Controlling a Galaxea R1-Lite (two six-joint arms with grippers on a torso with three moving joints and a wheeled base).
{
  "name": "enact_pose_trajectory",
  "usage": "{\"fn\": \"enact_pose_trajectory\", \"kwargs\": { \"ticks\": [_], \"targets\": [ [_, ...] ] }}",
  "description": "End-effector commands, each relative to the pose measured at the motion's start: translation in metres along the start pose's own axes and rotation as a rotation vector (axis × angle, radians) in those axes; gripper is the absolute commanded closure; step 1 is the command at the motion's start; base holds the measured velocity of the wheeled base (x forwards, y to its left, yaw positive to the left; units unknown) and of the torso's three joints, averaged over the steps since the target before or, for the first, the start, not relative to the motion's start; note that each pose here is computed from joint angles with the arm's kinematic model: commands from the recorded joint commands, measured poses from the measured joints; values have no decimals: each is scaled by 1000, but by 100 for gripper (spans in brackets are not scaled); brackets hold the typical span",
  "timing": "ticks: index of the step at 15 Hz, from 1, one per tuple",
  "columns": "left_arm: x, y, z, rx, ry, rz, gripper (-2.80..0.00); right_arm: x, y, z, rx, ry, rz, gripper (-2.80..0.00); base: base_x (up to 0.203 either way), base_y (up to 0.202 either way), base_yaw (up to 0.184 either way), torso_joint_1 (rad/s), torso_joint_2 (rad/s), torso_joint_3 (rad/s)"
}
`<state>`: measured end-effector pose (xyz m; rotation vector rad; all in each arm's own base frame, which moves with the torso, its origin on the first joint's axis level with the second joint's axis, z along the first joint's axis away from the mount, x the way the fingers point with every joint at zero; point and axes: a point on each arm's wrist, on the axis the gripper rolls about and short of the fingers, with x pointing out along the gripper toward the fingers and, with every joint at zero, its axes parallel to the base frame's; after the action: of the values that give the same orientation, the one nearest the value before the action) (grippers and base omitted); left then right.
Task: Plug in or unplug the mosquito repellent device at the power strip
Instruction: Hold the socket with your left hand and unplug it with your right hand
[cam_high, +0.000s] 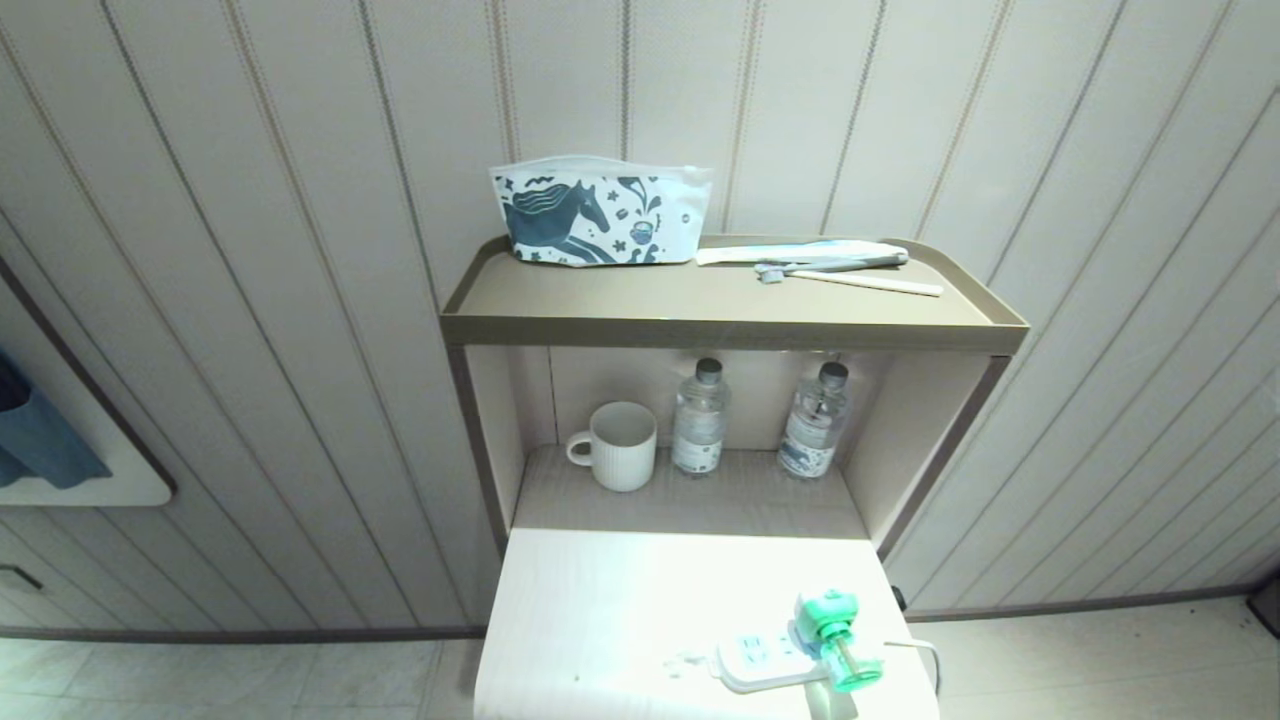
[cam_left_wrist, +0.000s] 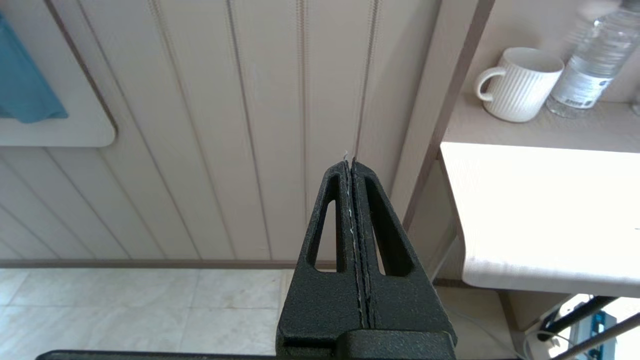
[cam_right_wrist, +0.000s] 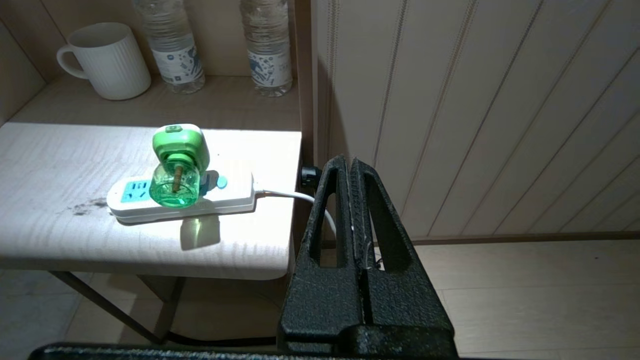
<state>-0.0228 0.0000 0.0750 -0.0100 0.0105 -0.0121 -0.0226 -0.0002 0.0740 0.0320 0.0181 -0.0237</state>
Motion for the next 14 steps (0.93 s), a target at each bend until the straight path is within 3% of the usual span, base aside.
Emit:
{"fn": "enact_pose_trajectory", "kwargs": {
  "ticks": [1, 6, 9, 12, 14],
  "targets": [
    [0, 0, 0, -1, -1, -1, 0, 0, 0, 0, 0, 1, 0, 0, 0, 0, 0, 0, 0, 0],
    [0, 0, 0, 4, -1, -2, 0, -1, 0, 1, -13, 11, 2, 0, 0, 0, 0, 0, 0, 0],
    [0, 0, 0, 2, -1, -2, 0, -12, 1, 20, -8, 31, 11, 0, 0, 0, 0, 0, 0, 0],
    [0, 0, 0, 2, -1, -2, 0, -42, 4, 81, -3, -16, 97, 0, 0, 0, 0, 0, 0, 0],
    [0, 0, 0, 3, -1, -2, 0, -29, 6, 122, 8, 57, 121, 0, 0, 0, 0, 0, 0, 0]
  ]
}}
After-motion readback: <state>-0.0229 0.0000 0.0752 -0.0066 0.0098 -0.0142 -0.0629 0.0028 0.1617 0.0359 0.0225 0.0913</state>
